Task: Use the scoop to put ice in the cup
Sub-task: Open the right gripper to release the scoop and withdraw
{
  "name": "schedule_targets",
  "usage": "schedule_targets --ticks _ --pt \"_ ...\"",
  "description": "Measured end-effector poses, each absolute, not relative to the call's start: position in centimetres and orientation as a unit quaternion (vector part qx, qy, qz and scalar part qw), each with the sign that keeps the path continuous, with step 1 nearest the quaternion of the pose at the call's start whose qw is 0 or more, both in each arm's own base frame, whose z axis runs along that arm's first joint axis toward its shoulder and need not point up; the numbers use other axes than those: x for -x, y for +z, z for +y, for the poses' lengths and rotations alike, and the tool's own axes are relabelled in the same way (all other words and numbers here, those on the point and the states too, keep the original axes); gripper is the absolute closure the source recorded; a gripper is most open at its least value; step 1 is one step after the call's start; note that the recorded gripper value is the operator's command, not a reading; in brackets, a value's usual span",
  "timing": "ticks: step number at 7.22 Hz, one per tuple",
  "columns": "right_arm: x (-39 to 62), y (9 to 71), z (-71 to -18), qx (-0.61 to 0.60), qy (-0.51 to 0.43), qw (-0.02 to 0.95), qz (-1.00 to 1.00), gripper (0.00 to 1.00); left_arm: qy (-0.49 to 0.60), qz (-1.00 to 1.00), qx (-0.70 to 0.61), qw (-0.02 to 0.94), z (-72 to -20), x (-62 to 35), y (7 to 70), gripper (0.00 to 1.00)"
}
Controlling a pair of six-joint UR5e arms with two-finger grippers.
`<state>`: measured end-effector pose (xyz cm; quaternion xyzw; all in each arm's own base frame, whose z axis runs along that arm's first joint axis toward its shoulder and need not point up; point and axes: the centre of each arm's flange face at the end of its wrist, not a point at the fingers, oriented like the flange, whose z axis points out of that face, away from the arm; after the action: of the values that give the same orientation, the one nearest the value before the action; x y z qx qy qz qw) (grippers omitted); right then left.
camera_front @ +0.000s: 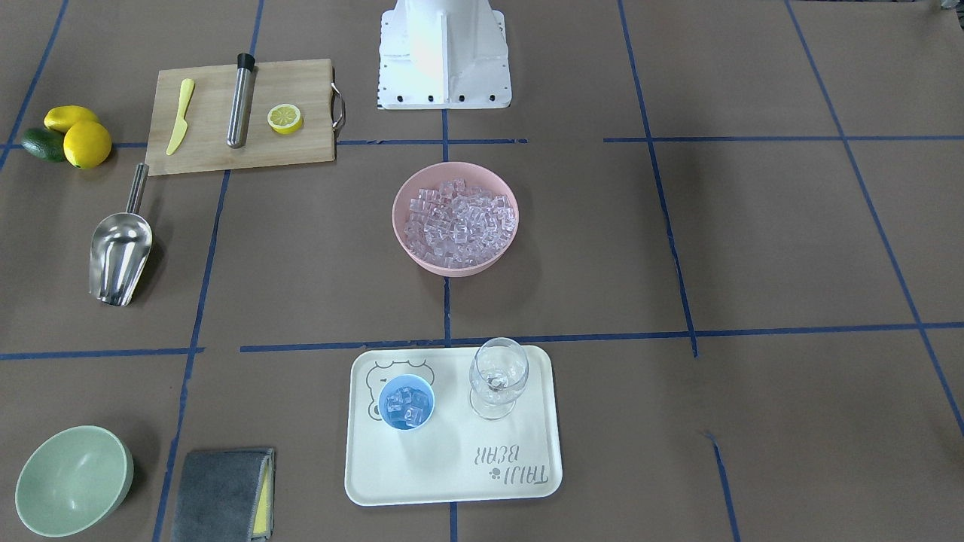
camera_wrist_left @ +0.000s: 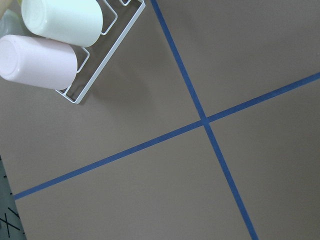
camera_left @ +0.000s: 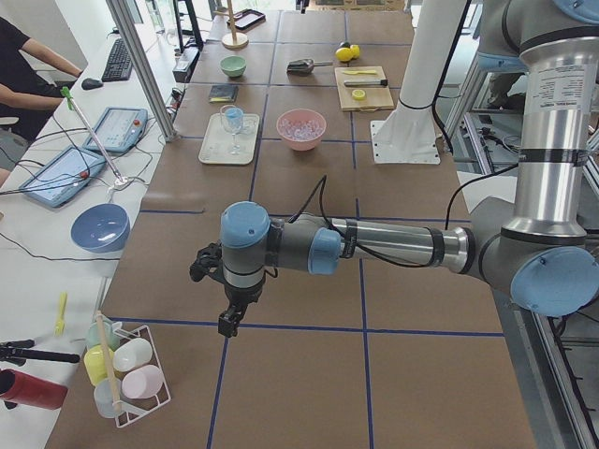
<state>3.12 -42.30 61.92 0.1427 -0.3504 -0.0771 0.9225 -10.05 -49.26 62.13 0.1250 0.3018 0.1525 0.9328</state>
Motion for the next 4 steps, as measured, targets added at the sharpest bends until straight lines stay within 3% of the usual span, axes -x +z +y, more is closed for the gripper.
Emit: schedule_targets --ticks 4 --pt "-5.6 56.0 -44.9 -0.027 0.006 0.916 -0.4 0.0 0.129 0.312 -0.09 0.937 -48.1 10.0 65.3 0.0"
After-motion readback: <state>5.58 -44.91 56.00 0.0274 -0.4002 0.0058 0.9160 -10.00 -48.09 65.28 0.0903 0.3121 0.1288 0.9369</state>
